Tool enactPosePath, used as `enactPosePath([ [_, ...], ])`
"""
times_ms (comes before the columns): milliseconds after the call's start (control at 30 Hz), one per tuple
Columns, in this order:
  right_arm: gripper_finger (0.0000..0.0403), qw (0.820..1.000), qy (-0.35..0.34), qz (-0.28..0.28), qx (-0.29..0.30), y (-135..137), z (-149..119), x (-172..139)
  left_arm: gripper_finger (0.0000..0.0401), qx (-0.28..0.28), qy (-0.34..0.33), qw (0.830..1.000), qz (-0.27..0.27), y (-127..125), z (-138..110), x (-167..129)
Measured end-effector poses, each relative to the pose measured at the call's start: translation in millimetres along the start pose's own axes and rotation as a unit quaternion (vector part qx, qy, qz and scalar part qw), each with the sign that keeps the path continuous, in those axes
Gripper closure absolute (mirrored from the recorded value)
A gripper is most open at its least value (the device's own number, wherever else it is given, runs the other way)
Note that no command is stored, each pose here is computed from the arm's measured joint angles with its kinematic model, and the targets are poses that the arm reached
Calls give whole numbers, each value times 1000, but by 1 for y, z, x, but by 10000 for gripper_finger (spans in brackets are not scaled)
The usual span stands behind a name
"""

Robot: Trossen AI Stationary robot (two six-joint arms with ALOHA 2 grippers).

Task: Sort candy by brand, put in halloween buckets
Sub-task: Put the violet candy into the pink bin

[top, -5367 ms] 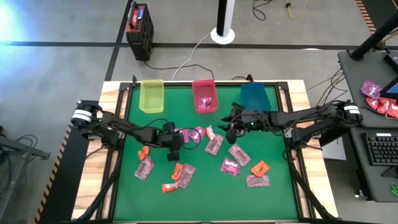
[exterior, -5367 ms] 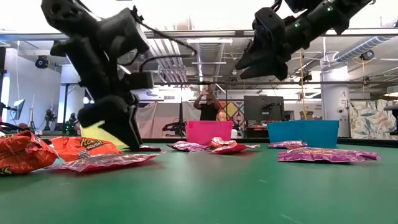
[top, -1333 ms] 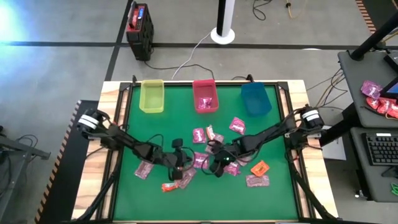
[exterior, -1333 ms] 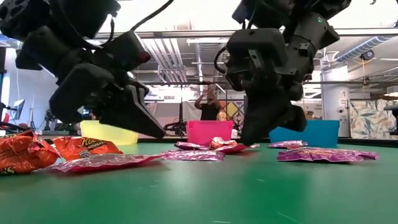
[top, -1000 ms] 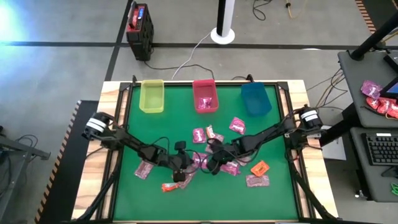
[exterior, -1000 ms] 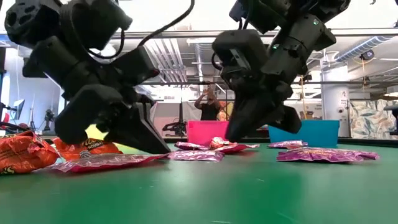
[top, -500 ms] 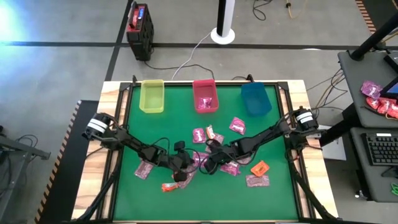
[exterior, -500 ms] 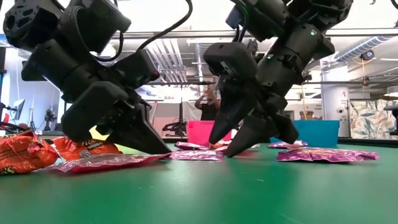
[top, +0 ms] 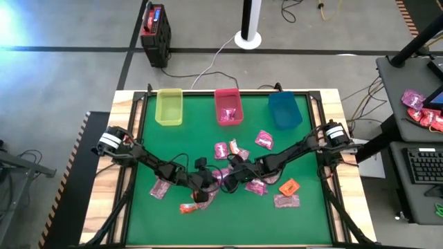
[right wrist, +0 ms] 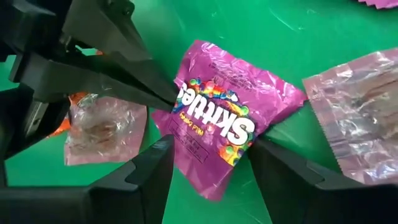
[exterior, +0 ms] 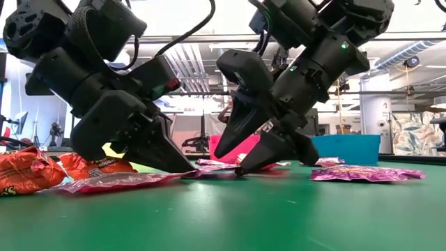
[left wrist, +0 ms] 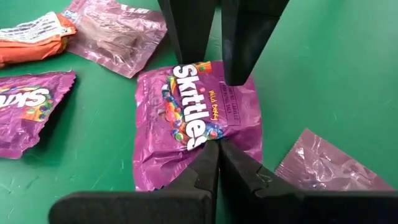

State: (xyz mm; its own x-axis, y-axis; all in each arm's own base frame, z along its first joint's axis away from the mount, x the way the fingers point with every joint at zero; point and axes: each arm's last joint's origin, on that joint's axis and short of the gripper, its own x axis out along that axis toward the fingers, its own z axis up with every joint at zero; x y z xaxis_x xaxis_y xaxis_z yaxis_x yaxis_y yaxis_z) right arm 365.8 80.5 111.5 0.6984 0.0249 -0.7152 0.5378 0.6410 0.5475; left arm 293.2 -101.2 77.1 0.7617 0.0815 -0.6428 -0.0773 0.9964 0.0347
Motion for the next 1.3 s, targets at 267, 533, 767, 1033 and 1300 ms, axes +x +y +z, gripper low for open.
enactPosePath([
  [267,262,1000,-3,-2,-22,-2,1,2,401,-1,-2,1000,-1,0,0,0],
  [533,384,999,0,-2,-44,-2,0,2,401,-1,-6,1000,-3,0,1,-1],
  [767,389,998,0,1,-67,-1,5,-4,401,37,-13,999,-18,0,12,-20],
  [1033,390,994,-31,7,-107,5,31,-32,401,51,-13,998,32,14,33,-66],
  [1300,390,973,-156,-69,-157,-15,95,-69,401,60,-82,993,52,26,57,-109],
])
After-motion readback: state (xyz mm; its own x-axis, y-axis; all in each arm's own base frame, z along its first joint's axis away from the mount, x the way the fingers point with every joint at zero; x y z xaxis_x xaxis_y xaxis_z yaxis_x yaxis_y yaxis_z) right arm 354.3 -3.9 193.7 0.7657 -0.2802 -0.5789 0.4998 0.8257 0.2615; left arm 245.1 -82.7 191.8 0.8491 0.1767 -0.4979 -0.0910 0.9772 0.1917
